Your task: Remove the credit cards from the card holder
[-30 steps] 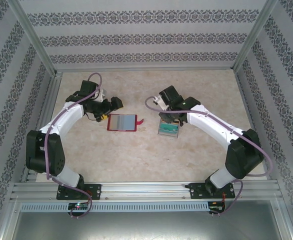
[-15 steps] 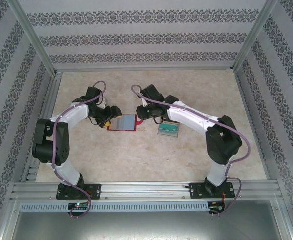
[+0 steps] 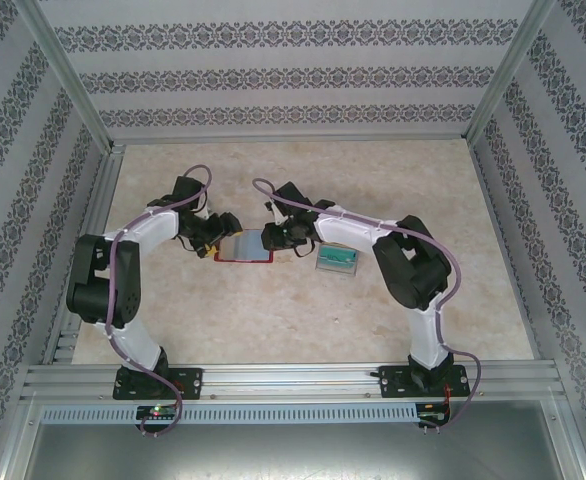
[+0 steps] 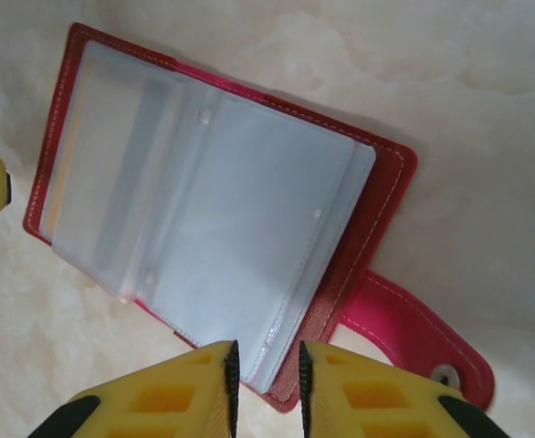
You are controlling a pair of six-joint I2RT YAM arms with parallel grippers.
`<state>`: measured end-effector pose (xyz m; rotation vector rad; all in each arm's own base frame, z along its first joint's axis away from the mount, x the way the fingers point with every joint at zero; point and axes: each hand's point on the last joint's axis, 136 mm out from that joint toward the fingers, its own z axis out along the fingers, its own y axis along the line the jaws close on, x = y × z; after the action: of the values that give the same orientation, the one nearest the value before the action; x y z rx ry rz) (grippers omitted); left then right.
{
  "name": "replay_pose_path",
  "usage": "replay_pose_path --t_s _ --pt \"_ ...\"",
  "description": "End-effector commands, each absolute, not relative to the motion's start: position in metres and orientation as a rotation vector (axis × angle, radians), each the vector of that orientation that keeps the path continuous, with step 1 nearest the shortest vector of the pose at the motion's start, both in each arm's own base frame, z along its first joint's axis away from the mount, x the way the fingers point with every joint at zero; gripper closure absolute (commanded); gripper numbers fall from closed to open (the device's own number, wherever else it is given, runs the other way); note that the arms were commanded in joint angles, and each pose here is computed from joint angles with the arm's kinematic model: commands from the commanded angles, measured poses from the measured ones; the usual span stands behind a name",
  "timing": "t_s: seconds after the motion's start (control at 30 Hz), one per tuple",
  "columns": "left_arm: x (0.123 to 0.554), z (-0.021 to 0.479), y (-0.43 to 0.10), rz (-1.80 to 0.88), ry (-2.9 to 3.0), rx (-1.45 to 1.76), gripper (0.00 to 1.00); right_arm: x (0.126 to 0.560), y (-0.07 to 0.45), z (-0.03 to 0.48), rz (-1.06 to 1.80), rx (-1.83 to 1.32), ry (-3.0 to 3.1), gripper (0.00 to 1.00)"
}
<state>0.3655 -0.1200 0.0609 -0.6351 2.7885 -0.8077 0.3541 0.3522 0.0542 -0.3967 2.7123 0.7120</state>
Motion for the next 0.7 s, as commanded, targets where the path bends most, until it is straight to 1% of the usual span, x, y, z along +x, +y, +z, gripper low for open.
replay_pose_path --t_s 0.0,0.3,0.47,0.67 --pt "0.374 0.050 -0.116 -0.800 2.779 -0.666 0.20 0.364 0.365 0.058 0.779 -0.381 2.694 0.73" --pt "0.379 0.033 -0.125 -0.865 2.810 -0.652 0.21 0.368 0.361 0.030 0.746 -0.361 2.766 0.74" --pt "0.381 0.037 -0.137 -0.948 2.795 -0.603 0.21 0.365 0.363 0.017 0.765 -0.346 2.807 0.75" --pt "0.378 0.045 -0.151 -1.031 2.781 -0.512 0.18 0.361 0.363 0.008 0.776 -0.332 2.835 0.75"
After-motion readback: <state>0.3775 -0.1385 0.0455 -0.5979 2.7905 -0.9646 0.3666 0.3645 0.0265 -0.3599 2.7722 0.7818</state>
